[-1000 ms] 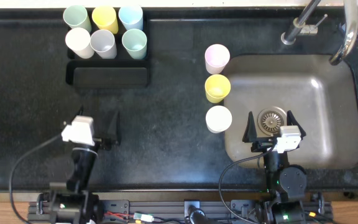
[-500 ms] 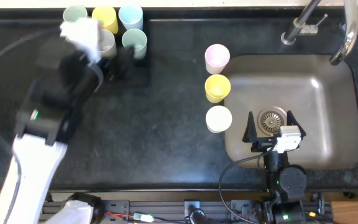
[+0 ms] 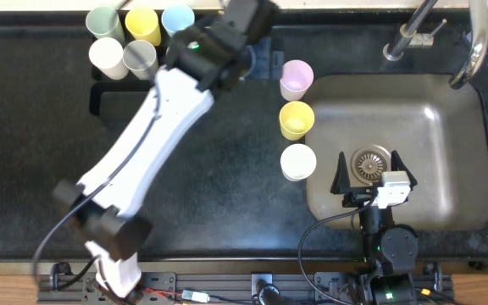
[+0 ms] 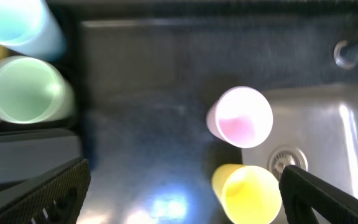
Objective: Store Cups
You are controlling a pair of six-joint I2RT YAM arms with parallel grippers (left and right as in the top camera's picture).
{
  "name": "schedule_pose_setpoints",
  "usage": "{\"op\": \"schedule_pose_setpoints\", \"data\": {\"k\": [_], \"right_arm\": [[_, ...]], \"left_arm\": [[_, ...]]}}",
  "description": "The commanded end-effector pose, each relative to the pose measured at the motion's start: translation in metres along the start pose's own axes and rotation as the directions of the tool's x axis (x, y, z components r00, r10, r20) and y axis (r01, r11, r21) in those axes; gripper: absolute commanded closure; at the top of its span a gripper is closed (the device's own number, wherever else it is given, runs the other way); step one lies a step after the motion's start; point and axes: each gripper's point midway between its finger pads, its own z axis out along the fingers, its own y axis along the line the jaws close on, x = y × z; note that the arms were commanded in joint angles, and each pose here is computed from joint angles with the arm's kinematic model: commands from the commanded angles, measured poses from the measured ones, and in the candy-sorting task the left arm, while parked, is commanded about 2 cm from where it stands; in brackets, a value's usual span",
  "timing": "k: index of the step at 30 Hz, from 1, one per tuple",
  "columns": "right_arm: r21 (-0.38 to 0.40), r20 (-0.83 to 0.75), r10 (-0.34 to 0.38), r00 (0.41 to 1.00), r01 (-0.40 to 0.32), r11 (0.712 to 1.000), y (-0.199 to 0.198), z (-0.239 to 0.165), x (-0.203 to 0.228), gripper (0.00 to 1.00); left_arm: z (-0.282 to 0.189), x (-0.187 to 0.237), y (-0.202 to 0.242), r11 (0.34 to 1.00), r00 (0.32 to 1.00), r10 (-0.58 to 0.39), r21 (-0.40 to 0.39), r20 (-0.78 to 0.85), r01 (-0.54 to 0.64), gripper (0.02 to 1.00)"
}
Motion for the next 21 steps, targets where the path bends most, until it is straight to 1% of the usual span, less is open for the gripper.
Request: {"op": "schedule_pose_setpoints", "data": {"k": [1, 9, 14, 17, 19, 21], "right_arm": [[0.009, 0.003, 0.011, 1.000, -0.011, 1.000, -0.002, 0.000, 0.003, 0.003], [0.009, 0.003, 0.011, 1.000, -0.011, 1.000, -0.002, 0.000, 0.003, 0.005], [0.009, 0.003, 0.011, 1.000, -0.011, 1.000, -0.002, 0.000, 0.003, 0.005], [0.009, 0.003, 0.011, 1.000, -0.011, 1.000, -0.002, 0.000, 0.003, 0.003], [0.009, 0.003, 0.011, 1.000, -0.011, 1.000, -0.002, 0.000, 0.003, 0.005], [0.009, 0.003, 0.011, 1.000, -0.011, 1.000, -0.002, 0.000, 0.003, 0.003]], "left_arm": [[0.039, 0.016, -0.024, 0.999, 0.996, -0.021, 0.031, -0.092, 0.024, 0.018], [0.101, 0.051, -0.036, 1.000, 0.980, 0.015, -0.011, -0.199, -0.018, 0.018], [0.122, 0.055, -0.035, 0.999, 0.978, 0.016, -0.026, -0.206, -0.022, 0.018], [0.129, 0.053, -0.037, 1.000, 0.981, 0.014, -0.022, -0.191, -0.018, 0.031], [0.134, 0.053, -0.038, 1.000, 0.982, 0.013, -0.018, -0.187, -0.017, 0.064], [0.139, 0.054, -0.039, 1.000, 0.982, 0.006, -0.019, -0.188, -0.010, 0.128]]}}
